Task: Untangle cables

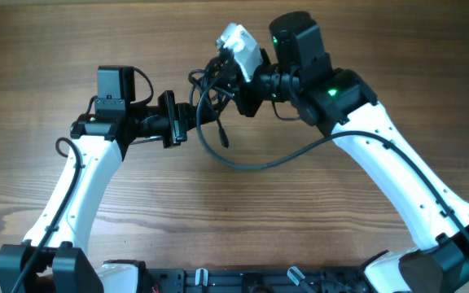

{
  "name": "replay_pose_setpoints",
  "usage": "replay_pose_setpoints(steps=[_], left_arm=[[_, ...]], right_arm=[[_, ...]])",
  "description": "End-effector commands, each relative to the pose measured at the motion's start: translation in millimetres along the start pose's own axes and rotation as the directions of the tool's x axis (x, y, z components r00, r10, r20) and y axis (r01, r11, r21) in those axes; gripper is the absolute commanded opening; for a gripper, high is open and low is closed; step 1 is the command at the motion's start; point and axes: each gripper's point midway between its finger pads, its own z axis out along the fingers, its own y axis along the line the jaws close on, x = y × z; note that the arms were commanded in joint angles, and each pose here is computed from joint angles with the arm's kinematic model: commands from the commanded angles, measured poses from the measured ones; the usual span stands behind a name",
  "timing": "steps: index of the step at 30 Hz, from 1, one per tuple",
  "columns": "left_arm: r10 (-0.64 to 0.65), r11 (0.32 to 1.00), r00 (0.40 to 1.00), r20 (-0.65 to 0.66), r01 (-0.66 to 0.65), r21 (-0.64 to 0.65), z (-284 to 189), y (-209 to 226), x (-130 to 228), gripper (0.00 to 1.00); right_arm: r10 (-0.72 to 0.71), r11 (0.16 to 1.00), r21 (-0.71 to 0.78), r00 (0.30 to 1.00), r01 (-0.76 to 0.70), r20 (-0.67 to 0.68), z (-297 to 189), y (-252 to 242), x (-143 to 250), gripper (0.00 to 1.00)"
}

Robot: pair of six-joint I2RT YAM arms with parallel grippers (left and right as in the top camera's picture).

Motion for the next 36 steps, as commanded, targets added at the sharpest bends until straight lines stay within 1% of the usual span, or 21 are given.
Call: replay_pose_setpoints(steps=[1, 3, 4, 6, 8, 11, 12, 14, 16, 18, 20, 23, 25, 27, 28, 29, 30, 31, 34, 35, 36], left_arm=[[0.094, 0.991, 0.973, 0.211, -0.111, 0.069, -5.6, -14.8, -28.2, 0.04], [0.08, 0.987, 0.938, 0.337, -0.122, 0.105, -12.4, -23.2, -49.1, 0.04], [0.074, 0.985, 0.924, 0.376, -0.125, 0.115, -15.1, -25.7, -55.5, 0.04], [0.084, 0.977, 0.861, 0.502, -0.169, 0.126, -26.1, -32.0, -76.1, 0.04], [0.087, 0.974, 0.798, 0.597, -0.194, 0.118, -36.8, -33.6, -92.2, 0.04], [0.043, 0.978, 0.698, 0.715, -0.176, 0.113, -54.8, -29.1, -114.7, 0.04], [0.046, 0.979, 0.695, 0.718, -0.174, 0.107, -55.1, -27.8, -115.4, 0.04], [0.125, 0.971, 0.69, 0.713, -0.234, 0.056, -53.2, -29.5, -113.0, 0.04], [0.197, 0.952, 0.656, 0.728, -0.306, 0.018, -62.9, -37.6, -117.5, 0.04], [0.213, 0.945, 0.635, 0.743, -0.327, 0.009, -76.1, -41.7, -125.2, 0.04], [0.138, 0.961, 0.616, 0.776, -0.273, 0.047, -100.4, -40.9, -143.6, 0.04], [-0.001, 0.978, 0.592, 0.806, -0.169, 0.126, -141.4, -31.8, -171.0, 0.04], [-0.091, 0.978, 0.563, 0.822, -0.107, 0.182, -174.5, -21.5, -189.1, 0.04], [-0.109, 0.975, 0.544, 0.832, -0.102, 0.195, -195.9, -16.5, -199.0, 0.04], [-0.093, 0.975, 0.554, 0.827, -0.116, 0.188, -200.9, -16.1, -200.2, 0.04], [-0.044, 0.976, 0.582, 0.812, -0.148, 0.159, -200.1, -16.4, -197.8, 0.04], [0.024, 0.978, 0.608, 0.793, -0.179, 0.108, -192.4, -14.9, -193.0, 0.04], [0.06, 0.98, 0.61, 0.79, -0.188, 0.071, -187.1, -12.2, -191.1, 0.04], [0.148, 0.976, 0.627, 0.765, -0.218, -0.01, -161.3, -10.9, -179.4, 0.05], [0.183, 0.97, 0.63, 0.755, -0.238, -0.037, -151.9, -12.2, -174.6, 0.15], [0.261, 0.951, 0.622, 0.738, -0.297, -0.086, -140.1, -17.0, -167.7, 0.31]], right_arm=[[0.178, 0.983, 0.043, 0.984, -0.177, -0.029, -32.0, -15.2, 9.2, 0.04], [0.262, 0.954, 0.178, 0.959, -0.241, -0.106, -54.5, -31.1, 34.6, 0.04], [0.288, 0.944, 0.207, 0.948, -0.258, -0.134, -59.0, -33.8, 43.2, 0.04], [0.402, 0.904, 0.24, 0.892, -0.353, -0.205, -73.8, -34.9, 69.0, 0.04], [0.475, 0.877, 0.198, 0.849, -0.437, -0.231, -85.0, -31.3, 79.7, 0.04], [0.556, 0.83, 0.086, 0.804, -0.552, -0.209, -105.4, -30.9, 78.7, 0.04], [0.575, 0.816, 0.075, 0.794, -0.573, -0.196, -110.4, -34.1, 78.0, 0.04], [0.606, 0.792, 0.044, 0.776, -0.609, -0.176, -118.5, -36.9, 76.0, 0.04], [0.635, 0.769, 0.058, 0.75, -0.637, -0.186, -123.7, -37.9, 82.0, 0.04], [0.633, 0.769, 0.041, 0.75, -0.638, -0.192, -127.8, -36.3, 84.0, 0.04], [0.637, 0.764, 0.018, 0.749, -0.645, -0.181, -136.2, -38.7, 85.1, 0.04], [0.665, 0.746, 0.063, 0.736, -0.663, -0.124, -151.8, -60.9, 89.4, 0.04], [0.687, 0.725, 0.114, 0.725, -0.679, -0.052, -169.3, -86.1, 93.5, 0.04], [0.7, 0.702, 0.185, 0.714, -0.688, 0.001, -184.7, -108.0, 101.3, 0.04], [0.702, 0.694, 0.203, 0.712, -0.69, 0.021, -190.1, -115.4, 103.3, 0.05], [0.7, 0.696, 0.2, 0.714, -0.689, 0.026, -190.9, -116.6, 103.1, 0.04], [0.68, 0.718, 0.192, 0.733, -0.668, 0.01, -187.0, -113.1, 102.4, 0.04], [0.653, 0.746, 0.184, 0.757, -0.641, -0.01, -182.3, -108.9, 101.3, 0.04], [0.614, 0.785, 0.155, 0.787, -0.6, -0.061, -166.3, -94.8, 98.2, 0.04], [0.599, 0.798, 0.144, 0.797, -0.585, -0.078, -158.7, -90.0, 97.4, 0.04], [0.59, 0.806, 0.135, 0.802, -0.577, -0.09, -153.9, -86.3, 96.6, 0.04]])
